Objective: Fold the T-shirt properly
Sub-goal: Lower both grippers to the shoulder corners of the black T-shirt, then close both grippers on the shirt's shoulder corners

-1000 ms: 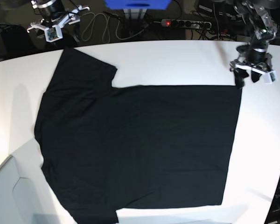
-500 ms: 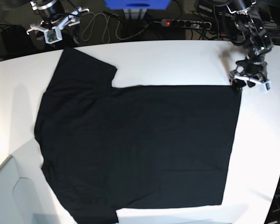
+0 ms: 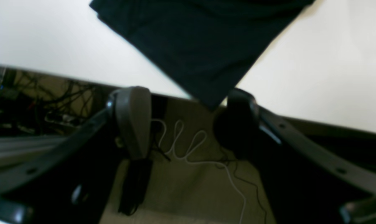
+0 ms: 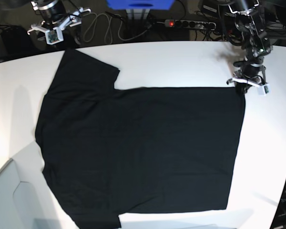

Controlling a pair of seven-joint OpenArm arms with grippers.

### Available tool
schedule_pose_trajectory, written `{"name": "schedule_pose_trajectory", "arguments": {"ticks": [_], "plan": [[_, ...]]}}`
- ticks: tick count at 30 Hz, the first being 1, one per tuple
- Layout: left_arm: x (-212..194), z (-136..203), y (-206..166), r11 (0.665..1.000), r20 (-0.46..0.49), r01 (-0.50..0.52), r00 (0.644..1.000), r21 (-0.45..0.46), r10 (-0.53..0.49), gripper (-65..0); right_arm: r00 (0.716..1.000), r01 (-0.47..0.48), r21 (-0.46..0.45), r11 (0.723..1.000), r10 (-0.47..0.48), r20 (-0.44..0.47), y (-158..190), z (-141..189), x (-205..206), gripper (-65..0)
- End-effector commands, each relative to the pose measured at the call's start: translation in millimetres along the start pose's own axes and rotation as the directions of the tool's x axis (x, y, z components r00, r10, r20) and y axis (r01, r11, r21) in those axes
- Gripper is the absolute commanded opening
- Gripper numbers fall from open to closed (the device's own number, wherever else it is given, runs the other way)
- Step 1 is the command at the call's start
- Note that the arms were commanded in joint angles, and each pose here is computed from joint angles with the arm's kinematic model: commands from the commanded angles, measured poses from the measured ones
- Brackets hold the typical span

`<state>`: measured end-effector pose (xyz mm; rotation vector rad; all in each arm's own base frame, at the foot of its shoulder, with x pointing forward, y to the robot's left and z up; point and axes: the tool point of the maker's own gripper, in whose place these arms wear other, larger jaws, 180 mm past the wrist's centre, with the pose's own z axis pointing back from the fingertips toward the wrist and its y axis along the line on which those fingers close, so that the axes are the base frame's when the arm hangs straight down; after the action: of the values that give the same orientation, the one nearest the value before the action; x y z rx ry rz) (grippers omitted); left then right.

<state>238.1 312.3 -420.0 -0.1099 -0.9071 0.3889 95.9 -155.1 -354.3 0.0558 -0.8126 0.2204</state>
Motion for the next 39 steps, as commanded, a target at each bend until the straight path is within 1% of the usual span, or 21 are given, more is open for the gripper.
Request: {"name": "schedule_pose_trajectory", "arguments": {"ticks": [1,8,10,12,14,16,21,24,26,29,35,37,38,39], "plan": [[-4.8,2.6,3.9,1.0,-0.032,0.017,0.999,0.009,-0.017,-65.0,0.999,-0.004,0.001,1.0,0.004,0.034,-1.1,0.2,8.2,-27.5],[-17.8,20.0,11.9,0.999,-0.05,0.031,0.998,0.028,-0.03,-65.0,0.997,0.006,0.018,1.0,-0.007,0.081,1.8,-28.5,18.5,-27.4],[-18.9,27.5,19.3,0.999,-0.039,0.002,0.999,0.046,0.0,-65.0,0.997,0.021,0.023,1.0,-0.022,0.081,5.3,-37.3,16.7,-27.4],[-18.4,33.2,26.3,0.998,-0.027,-0.038,0.999,0.057,0.039,-65.0,0.995,0.046,0.01,0.999,-0.047,0.085,4.0,-45.7,16.4,-27.2],[-20.1,37.0,29.6,0.997,-0.027,-0.056,0.998,0.059,0.057,-65.0,0.995,0.065,-0.008,0.998,-0.065,0.078,-0.5,-52.4,11.9,-25.5],[-20.7,38.2,30.7,0.996,-0.028,-0.059,0.998,0.059,0.061,-65.0,0.994,0.074,-0.028,0.997,-0.072,0.076,-7.1,-56.6,9.9,-24.4],[-22.0,38.6,30.9,0.996,-0.029,-0.061,0.998,0.061,0.063,-65.0,0.994,0.082,-0.079,0.994,-0.075,0.083,-25.1,-56.6,10.4,-24.3],[-24.3,38.0,28.7,0.996,-0.033,-0.063,0.997,0.058,0.065,-65.0,0.995,0.084,-0.114,0.99,-0.077,0.065,-38.4,-57.4,2.1,-24.1],[-24.0,37.4,28.0,0.996,-0.033,-0.063,0.997,0.056,0.065,-65.0,0.995,0.091,-0.123,0.988,-0.085,0.054,-43.2,-65.2,-3.0,-24.0],[-24.0,37.4,28.0,0.996,-0.033,-0.063,0.997,0.056,0.065,-65.0,0.995,0.103,-0.155,0.983,-0.103,0.008,-55.0,-70.5,-23.3,-24.0],[-24.0,37.4,28.0,0.996,-0.033,-0.063,0.997,0.056,0.065,-65.0,0.994,0.108,-0.153,0.982,-0.109,0.0,-55.2,-75.9,-27.2,-24.4],[-24.0,37.4,28.0,0.996,-0.033,-0.063,0.997,0.056,0.065,-65.0,0.994,0.106,-0.144,0.984,-0.107,-0.002,-53.6,-76.2,-27.3,-25.5],[-24.0,37.4,28.0,0.996,-0.033,-0.063,0.997,0.056,0.065,-65.0,0.995,0.101,-0.123,0.987,-0.102,-0.003,-49.9,-76.7,-26.9,-28.0],[-24.0,37.4,28.0,0.996,-0.033,-0.063,0.997,0.056,0.065,-65.0,0.995,0.094,-0.097,0.991,-0.096,-0.007,-44.8,-76.6,-27.6,-32.1]]}}
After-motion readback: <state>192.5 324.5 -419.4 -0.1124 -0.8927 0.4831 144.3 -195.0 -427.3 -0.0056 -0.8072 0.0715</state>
